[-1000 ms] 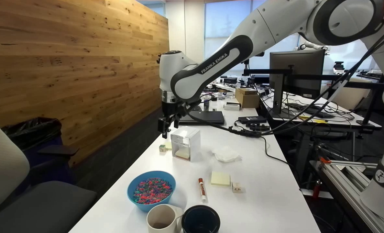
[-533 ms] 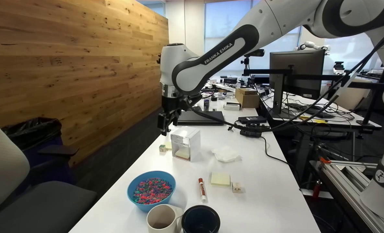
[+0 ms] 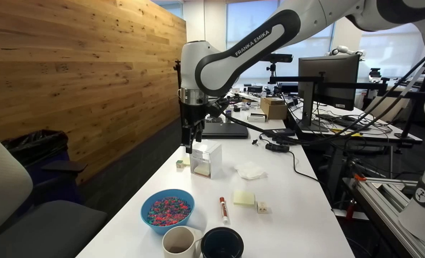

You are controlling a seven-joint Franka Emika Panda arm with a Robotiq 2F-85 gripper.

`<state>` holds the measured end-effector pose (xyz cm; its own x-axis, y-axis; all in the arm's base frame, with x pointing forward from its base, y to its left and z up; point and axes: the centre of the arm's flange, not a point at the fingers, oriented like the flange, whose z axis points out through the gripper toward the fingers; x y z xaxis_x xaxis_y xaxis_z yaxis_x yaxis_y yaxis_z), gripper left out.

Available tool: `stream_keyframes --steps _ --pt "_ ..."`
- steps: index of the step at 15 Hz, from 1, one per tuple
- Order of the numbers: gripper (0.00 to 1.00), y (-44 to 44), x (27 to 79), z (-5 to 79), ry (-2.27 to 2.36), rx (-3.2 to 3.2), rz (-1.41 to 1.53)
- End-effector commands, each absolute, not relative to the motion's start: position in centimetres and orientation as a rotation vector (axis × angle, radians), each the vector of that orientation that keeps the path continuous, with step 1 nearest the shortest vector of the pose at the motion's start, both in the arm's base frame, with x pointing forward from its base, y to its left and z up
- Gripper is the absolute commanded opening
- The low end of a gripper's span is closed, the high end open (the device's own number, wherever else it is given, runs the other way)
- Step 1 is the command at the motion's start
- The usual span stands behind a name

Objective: Close the drawer of the white object

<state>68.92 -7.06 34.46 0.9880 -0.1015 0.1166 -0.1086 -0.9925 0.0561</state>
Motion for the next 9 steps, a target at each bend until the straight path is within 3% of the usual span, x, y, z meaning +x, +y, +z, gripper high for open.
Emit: stream_keyframes --steps 1,9 --pt "1.0 -4.9 65.6 34.8 -0.128 3.118 0.098" --pt "1.0 -2.2 64.2 32.8 -0.105 3.112 0.036"
